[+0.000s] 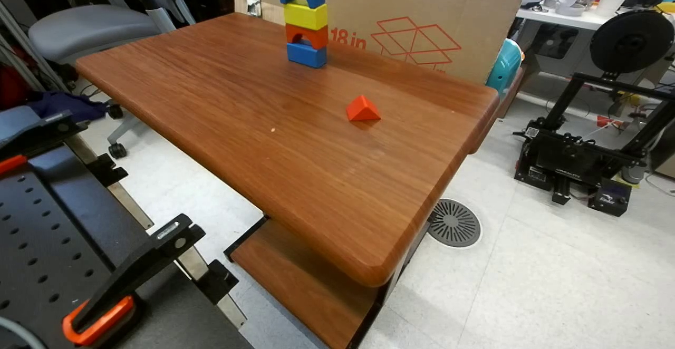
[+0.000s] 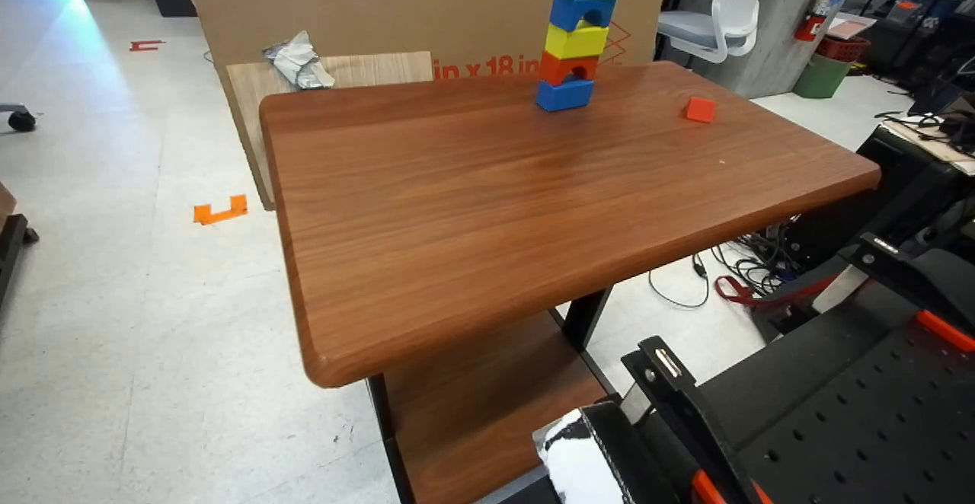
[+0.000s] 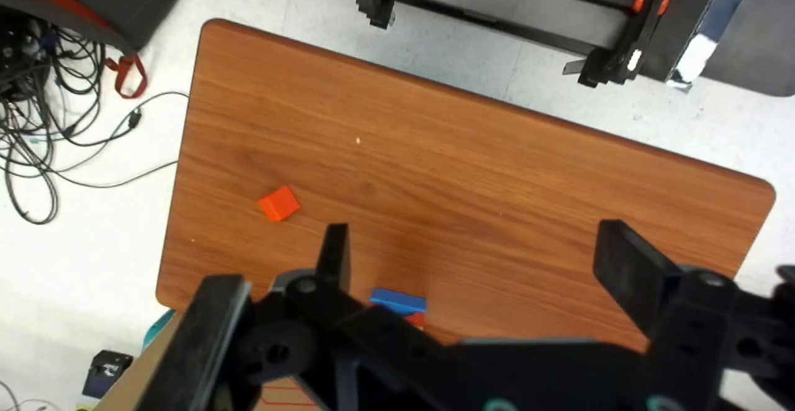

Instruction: Put the yellow block on the table

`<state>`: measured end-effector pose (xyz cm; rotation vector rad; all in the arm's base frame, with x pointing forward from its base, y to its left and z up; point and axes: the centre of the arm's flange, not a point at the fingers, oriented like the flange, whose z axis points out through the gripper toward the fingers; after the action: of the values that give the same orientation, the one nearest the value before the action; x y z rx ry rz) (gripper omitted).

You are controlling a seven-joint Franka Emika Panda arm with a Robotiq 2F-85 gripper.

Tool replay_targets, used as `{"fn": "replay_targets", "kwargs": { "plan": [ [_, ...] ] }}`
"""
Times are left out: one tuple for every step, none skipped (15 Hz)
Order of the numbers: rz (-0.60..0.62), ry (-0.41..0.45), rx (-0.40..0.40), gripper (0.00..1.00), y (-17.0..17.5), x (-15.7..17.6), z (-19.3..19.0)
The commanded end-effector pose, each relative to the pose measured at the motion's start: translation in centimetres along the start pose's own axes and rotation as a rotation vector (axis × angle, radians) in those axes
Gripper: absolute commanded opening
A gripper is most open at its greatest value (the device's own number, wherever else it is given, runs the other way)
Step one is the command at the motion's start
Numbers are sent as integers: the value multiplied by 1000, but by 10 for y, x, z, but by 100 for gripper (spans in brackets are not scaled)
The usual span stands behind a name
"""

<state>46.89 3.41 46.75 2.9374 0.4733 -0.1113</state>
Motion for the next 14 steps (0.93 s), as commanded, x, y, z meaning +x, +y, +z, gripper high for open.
{"fn": "replay_targets", "kwargs": {
  "plan": [
    [16,38,44,100,15,46,23],
    [21,48,49,100,17,54,30],
    [37,64,60,100,20,62,37],
    [51,77,76,100,24,68,43],
    [69,89,93,100,28,74,49],
    [81,97,106,100,31,78,54],
    [106,111,118,100,36,83,60],
    [120,123,133,100,40,87,65],
    [143,137,148,100,44,93,69],
    [162,146,160,100,48,98,74],
    [178,161,164,100,52,104,79],
    [180,162,169,100,56,111,83],
    [184,164,171,100,59,117,88],
    [186,159,172,100,61,121,92]
  ]
}}
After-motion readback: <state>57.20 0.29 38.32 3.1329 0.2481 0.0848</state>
